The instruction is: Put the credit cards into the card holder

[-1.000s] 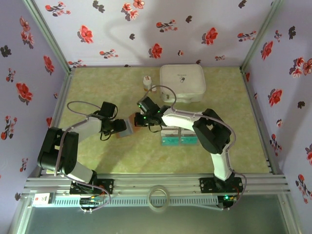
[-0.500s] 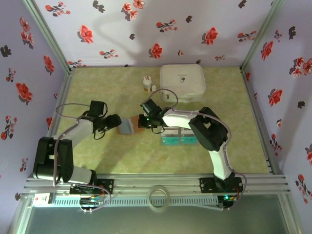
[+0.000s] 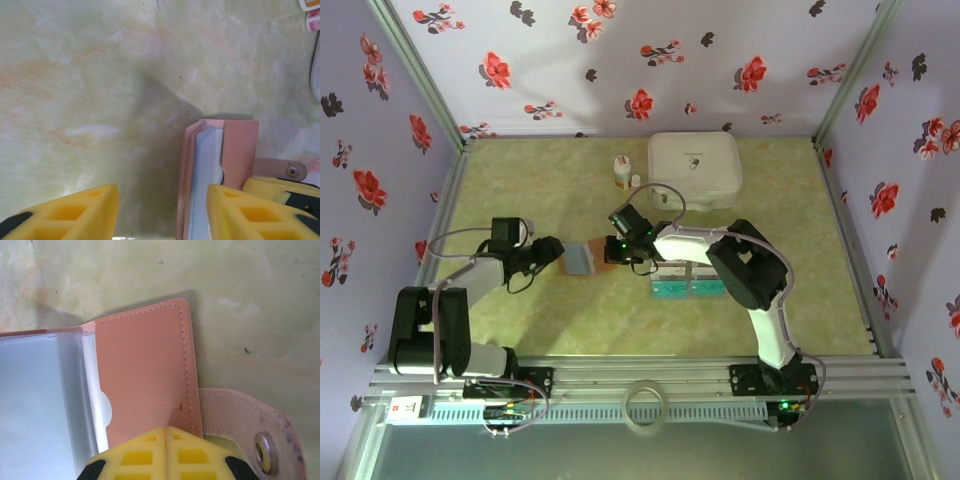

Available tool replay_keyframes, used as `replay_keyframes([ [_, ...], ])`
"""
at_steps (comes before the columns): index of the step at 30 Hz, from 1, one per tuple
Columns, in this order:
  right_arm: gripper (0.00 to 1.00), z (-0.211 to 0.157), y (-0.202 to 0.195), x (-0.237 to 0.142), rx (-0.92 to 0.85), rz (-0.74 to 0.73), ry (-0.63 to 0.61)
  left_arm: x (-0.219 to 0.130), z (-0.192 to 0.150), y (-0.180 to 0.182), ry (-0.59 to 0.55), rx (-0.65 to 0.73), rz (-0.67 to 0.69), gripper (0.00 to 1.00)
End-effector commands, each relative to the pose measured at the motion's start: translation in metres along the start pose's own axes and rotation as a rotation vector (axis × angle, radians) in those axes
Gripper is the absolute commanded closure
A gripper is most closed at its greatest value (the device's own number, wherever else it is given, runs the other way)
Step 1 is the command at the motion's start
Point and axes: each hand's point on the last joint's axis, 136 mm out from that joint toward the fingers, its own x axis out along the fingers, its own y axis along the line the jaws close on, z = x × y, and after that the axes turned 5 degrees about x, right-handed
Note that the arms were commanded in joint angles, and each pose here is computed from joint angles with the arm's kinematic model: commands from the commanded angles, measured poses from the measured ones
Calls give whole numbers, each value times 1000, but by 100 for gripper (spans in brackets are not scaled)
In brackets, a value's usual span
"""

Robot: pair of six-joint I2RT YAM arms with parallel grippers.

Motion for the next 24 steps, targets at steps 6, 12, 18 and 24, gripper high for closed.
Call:
replay_keyframes([
  [6, 100, -9, -8, 7, 16, -14, 22, 4, -1, 1, -13, -36, -40, 66],
  [12, 100, -11, -10, 9, 18, -18, 26, 5, -2, 2, -16, -43, -42, 79],
  [18, 100, -11, -11, 9, 17, -20, 27, 4, -1, 2, -21, -50, -46, 78],
  [24, 100, -12, -12, 9, 19, -24, 28, 0, 0, 0, -38, -52, -54, 76],
])
